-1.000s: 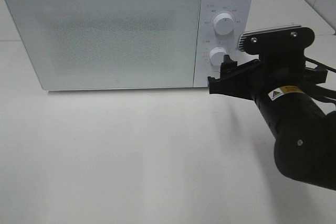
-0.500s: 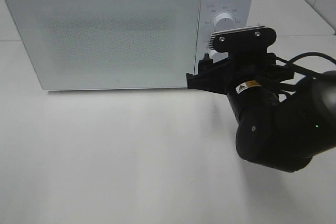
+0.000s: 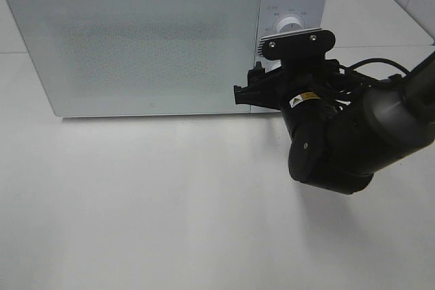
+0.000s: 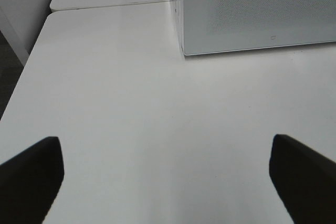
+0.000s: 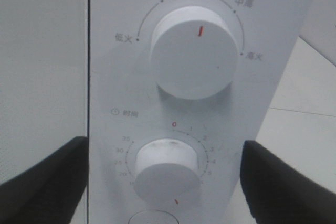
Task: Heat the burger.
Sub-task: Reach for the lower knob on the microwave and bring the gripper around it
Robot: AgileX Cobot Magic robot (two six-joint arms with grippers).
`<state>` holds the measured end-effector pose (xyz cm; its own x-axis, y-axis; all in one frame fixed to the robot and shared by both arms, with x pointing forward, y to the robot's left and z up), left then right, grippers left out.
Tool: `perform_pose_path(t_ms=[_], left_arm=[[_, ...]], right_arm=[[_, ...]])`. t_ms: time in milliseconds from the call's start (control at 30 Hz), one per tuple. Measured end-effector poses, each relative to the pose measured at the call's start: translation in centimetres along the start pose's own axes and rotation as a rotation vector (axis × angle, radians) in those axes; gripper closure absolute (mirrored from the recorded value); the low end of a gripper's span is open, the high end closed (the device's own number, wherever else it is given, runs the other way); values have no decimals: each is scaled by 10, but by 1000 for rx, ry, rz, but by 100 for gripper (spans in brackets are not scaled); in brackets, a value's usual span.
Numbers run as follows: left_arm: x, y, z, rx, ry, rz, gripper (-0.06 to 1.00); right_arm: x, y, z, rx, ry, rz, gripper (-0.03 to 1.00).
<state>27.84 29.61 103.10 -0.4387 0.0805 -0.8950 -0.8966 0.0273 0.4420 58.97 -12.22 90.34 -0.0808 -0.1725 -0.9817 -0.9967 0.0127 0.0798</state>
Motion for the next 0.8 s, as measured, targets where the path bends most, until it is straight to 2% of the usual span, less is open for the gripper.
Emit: perform_pose_path(t_ms=[433,600,800], left_arm=[[0,0,0,0,0,0,-5],[0,0,0,0,0,0,-5],[0,0,0,0,0,0,-5]], right_arm=[[15,-16,6,-5,-2,31,20],[23,-21,-3,16,-2,50,21],[24,-21,-2,12,1,52,22]])
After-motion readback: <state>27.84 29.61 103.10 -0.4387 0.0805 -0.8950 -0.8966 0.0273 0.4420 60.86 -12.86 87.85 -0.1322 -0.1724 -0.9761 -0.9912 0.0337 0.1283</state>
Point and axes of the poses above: a point on each arm's last joint axis where the gripper is mounted, y pointing back along that axis away from the gripper, z along the wrist's bending axis when the last joint is at zero, x = y × z, the point moved 5 cm from there along -y, pointing out along that axis toward the gripper, and after that the axes turned 1 degree about y, right-handed, at the moved point
